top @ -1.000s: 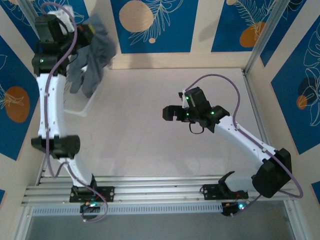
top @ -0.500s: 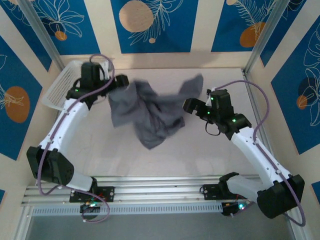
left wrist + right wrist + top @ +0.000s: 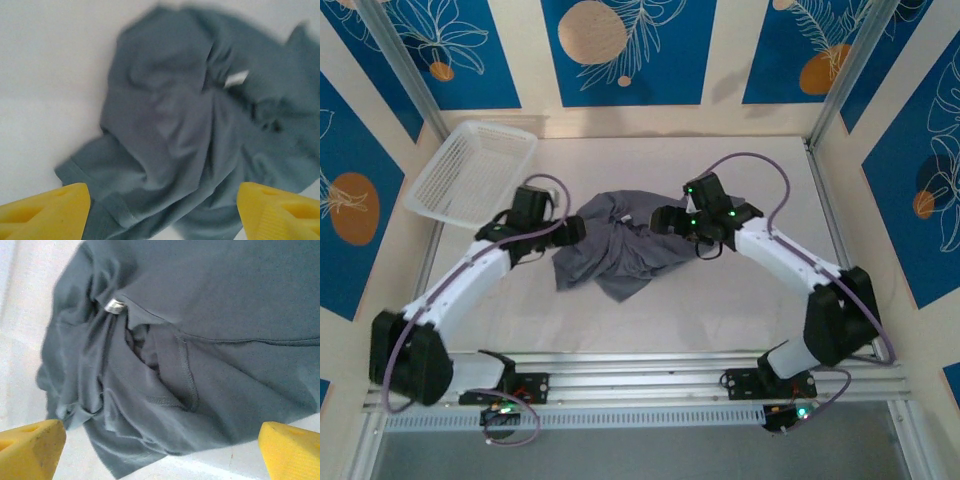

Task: Fold the inside-out t-shirt
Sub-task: Flatten out the T-shirt at the center of the table.

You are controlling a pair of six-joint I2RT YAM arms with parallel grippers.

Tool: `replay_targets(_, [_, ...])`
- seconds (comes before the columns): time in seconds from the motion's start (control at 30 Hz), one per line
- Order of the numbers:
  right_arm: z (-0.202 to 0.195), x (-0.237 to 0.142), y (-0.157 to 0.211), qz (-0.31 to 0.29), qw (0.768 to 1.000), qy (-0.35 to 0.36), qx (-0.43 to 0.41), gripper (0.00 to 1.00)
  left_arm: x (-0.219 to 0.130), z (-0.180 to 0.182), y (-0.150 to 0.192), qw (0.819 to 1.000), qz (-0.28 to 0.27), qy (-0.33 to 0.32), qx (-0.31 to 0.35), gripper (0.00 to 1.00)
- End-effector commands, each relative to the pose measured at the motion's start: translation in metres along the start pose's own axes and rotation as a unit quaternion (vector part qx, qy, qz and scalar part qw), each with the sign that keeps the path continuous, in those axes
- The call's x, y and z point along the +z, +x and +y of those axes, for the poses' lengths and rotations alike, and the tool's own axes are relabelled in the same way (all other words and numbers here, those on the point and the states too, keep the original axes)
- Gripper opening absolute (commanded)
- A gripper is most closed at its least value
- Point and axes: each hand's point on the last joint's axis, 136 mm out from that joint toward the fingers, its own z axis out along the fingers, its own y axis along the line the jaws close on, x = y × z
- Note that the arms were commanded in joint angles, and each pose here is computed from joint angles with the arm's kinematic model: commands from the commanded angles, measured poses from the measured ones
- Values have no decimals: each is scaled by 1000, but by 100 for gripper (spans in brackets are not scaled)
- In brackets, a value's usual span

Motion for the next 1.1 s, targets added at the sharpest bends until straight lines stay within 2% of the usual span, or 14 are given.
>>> replay_targets(0.0, [-38, 6, -30, -37, 997, 65, 19, 99, 34, 12, 33, 998, 57, -38, -7, 79])
replay_targets(0.1, [-105, 15, -57, -51, 985, 150, 65, 99, 59, 18, 41, 997, 69, -44, -15, 80])
replay_targets(0.17, [-143, 25, -67, -33, 978, 181, 103, 99, 73, 18, 46, 996, 79, -40, -18, 80])
replay_targets(0.23, [-164, 38, -70, -9, 974, 192, 117, 99, 82, 15, 48, 996, 82, -28, -23, 78])
replay_targets(0.3, [-173, 54, -66, 23, 974, 193, 118, 99, 86, 10, 48, 996, 78, -11, -29, 68])
replay_targets(0.37, [-174, 70, -59, 51, 974, 188, 119, 92, 87, 7, 47, 997, 76, -2, -31, 50])
replay_targets(0.4, [-175, 76, -56, 59, 973, 186, 119, 85, 86, 7, 46, 997, 74, -3, -30, 41])
replay_targets(0.47, [-177, 84, -53, 65, 974, 183, 119, 63, 81, 8, 42, 997, 68, -9, -25, 22])
replay_targets(0.57, [-175, 81, -59, 55, 976, 177, 113, 12, 69, 9, 36, 998, 54, -16, -13, 5])
replay_targets(0.6, [-173, 76, -62, 48, 977, 176, 111, 0, 64, 8, 32, 999, 48, -15, -9, 0])
replay_targets(0.7, [-159, 47, -80, 5, 982, 164, 96, 0, 43, 1, 16, 1000, 21, -10, 7, 0])
replay_targets(0.8, [-137, 4, -103, -57, 985, 135, 87, 0, 8, -9, -12, 1000, -21, 4, 19, 0])
replay_targets(0.93, [-103, -69, -134, -157, 981, 91, 73, 0, -66, -24, -64, 992, -118, 15, 34, 0])
replay_targets(1.07, [-83, -127, -150, -238, 967, 64, 61, 0, -140, -27, -104, 976, -209, -13, 52, 0])
